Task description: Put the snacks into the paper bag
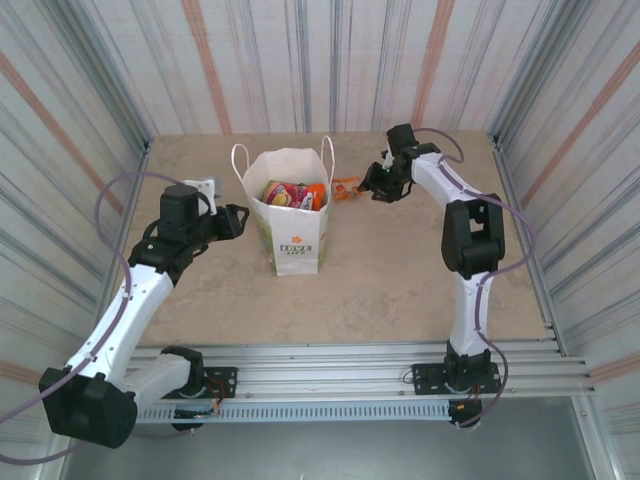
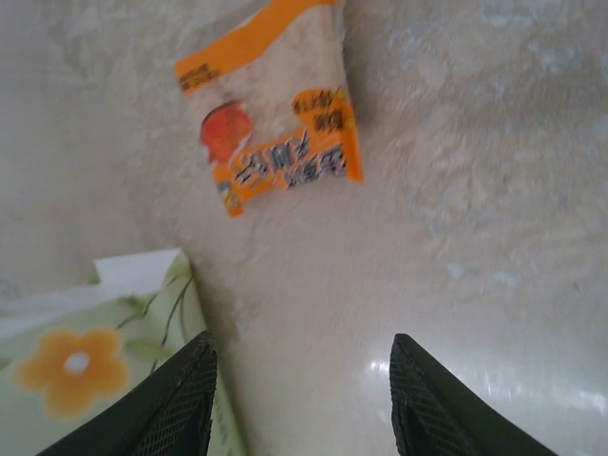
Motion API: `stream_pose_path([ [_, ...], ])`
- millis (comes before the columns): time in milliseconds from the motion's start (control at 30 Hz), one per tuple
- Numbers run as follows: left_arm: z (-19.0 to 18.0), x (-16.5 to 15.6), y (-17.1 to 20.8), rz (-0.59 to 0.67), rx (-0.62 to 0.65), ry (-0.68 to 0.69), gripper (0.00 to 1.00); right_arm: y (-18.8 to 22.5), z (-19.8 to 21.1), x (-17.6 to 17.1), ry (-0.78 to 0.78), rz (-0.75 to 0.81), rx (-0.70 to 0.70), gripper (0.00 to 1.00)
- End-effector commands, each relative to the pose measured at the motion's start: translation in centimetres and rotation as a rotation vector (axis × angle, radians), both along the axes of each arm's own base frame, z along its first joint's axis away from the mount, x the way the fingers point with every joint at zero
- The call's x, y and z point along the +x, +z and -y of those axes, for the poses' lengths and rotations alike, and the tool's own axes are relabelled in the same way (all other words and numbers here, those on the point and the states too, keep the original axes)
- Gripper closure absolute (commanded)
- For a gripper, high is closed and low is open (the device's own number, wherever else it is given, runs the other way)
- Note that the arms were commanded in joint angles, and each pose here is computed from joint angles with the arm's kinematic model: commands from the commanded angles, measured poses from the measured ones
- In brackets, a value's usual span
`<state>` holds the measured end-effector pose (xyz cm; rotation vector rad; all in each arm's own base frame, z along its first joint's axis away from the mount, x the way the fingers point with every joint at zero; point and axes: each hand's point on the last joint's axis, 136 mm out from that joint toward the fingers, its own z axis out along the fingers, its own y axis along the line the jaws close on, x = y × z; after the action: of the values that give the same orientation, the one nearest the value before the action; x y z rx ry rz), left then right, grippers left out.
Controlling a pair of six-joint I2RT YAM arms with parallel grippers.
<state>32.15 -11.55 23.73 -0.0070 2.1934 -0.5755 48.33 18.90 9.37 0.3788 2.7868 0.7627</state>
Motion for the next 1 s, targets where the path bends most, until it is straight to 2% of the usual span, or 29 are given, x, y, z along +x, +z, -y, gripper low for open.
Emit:
stream_pose_path([
  [0,0.4,0.4,0.4,0.035,-0.002,-0.033,0.45,0.3,-0.5,2.5,-0.018,0.028,0.044,0.5],
  [367,0.9,1.1,0.1,-0.002,-0.002,-0.049,0.47,-3.5,-1.0,5.5,-0.024,0.0,0.094,0.58],
  [700,1.1,1.6,0.2,-0.017,-0.007,-0.054,0.48,-6.2,-1.3,6.0,-0.031,-0.04,0.101,0.62],
  [767,1.2,1.7,0.1,-0.02,-0.008,-0.054,0.48,-6.6,-1.3,5.9,-0.031,-0.049,0.099,0.67],
  [833,1.2,1.7,0.1,-0.024,-0.01,-0.057,0.49,-6.6,-1.3,5.8,-0.029,-0.051,0.103,0.78],
  [967,1.3,1.7,0.7,-0.018,-0.012,-0.063,0.49,-5.3,-1.4,5.9,-0.023,-0.027,0.108,0.93],
])
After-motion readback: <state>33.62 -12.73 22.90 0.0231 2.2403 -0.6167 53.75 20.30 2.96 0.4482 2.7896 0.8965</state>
